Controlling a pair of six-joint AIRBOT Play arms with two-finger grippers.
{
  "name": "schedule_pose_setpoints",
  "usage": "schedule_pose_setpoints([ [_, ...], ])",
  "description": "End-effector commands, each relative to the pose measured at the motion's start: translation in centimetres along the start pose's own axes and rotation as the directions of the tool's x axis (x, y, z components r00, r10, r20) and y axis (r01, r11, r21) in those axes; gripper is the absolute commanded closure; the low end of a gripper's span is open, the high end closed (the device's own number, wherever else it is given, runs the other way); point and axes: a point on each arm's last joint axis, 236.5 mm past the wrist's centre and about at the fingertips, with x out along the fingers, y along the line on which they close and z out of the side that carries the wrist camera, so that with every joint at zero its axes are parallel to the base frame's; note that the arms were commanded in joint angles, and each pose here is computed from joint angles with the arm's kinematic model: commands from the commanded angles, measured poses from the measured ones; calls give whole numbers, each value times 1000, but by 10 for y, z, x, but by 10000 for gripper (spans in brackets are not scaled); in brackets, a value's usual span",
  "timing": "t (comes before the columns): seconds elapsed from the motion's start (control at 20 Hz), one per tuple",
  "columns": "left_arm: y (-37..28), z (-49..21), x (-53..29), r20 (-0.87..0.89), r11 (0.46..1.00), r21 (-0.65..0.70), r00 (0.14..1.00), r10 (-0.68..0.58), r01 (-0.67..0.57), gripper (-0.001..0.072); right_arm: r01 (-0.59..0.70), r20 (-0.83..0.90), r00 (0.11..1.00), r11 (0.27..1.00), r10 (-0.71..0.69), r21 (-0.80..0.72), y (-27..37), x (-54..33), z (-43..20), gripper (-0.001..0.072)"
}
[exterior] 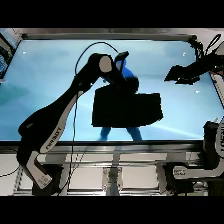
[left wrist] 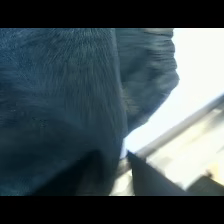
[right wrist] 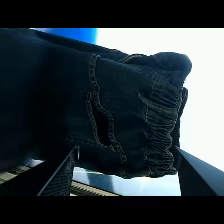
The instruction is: Fold the clothes and pants, and hang the long-sleeved shirts on hangers.
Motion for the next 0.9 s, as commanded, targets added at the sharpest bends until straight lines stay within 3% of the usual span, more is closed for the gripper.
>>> schedule_pose_setpoints([
  [0.0, -28, -15, 24, -74, 991, 6, 989, -129, 130, 141, -1, 0, 1000, 1000, 1, -1, 1, 0, 0, 35],
  [0.05, -34, -19, 29, -92, 986, 17, 983, -161, 163, 103, 0, -1, 1000, 1000, 0, -1, 0, 0, 0, 35],
  [0.3, -23, -11, 24, -75, 983, 97, 986, -148, 155, 103, 58, -32, 998, 998, -57, 1, -14, 1, -7, 34],
  [0.5, 52, 2, -15, -42, 987, 128, 994, 105, -99, 103, -14, -105, 994, 1000, 12, -15, -8, 32, -27, 23],
  [0.7, 145, 5, -91, -9, 880, 97, 884, 467, -464, 103, -16, -162, 987, 1000, 13, -17, -18, 97, -52, 11],
  [0.85, 176, 6, -134, 6, 836, 41, 837, 548, -547, 103, -32, -212, 977, 999, 30, -5, -14, 142, -66, 9],
])
